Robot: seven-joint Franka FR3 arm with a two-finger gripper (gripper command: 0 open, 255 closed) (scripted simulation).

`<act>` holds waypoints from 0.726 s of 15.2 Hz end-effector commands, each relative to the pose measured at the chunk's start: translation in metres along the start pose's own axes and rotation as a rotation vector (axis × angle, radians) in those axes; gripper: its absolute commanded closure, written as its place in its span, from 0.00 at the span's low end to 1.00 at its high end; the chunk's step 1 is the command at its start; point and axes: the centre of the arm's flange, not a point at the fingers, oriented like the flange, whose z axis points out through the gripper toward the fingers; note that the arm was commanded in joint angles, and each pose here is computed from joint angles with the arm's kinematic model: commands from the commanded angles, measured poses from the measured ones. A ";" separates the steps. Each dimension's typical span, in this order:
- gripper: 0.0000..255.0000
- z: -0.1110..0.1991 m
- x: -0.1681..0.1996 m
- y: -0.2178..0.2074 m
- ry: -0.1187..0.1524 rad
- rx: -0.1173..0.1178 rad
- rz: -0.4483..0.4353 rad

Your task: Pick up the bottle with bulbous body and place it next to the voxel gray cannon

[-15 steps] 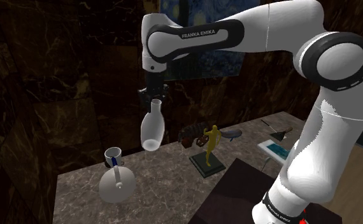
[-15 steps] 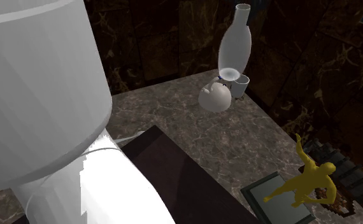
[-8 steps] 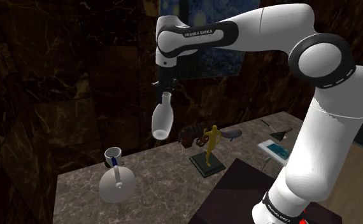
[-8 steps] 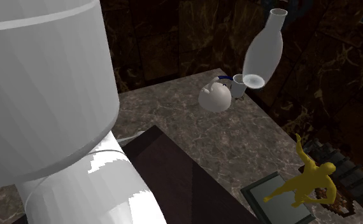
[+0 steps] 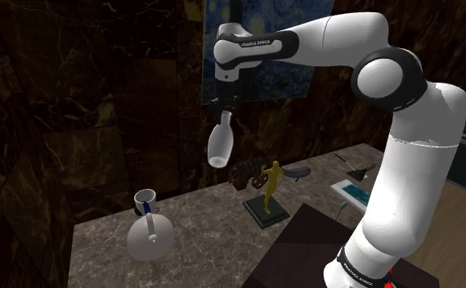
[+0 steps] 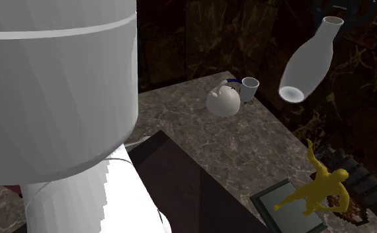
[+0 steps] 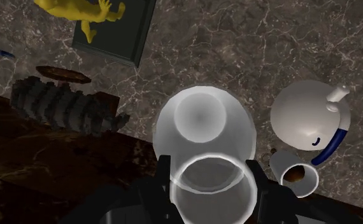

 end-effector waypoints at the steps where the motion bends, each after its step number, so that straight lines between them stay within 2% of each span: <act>1: 1.00 -0.001 0.009 0.027 0.000 0.000 -0.001; 5: 1.00 -0.002 0.031 0.078 0.000 0.000 -0.001; 11: 1.00 0.030 0.032 0.078 0.000 0.000 -0.001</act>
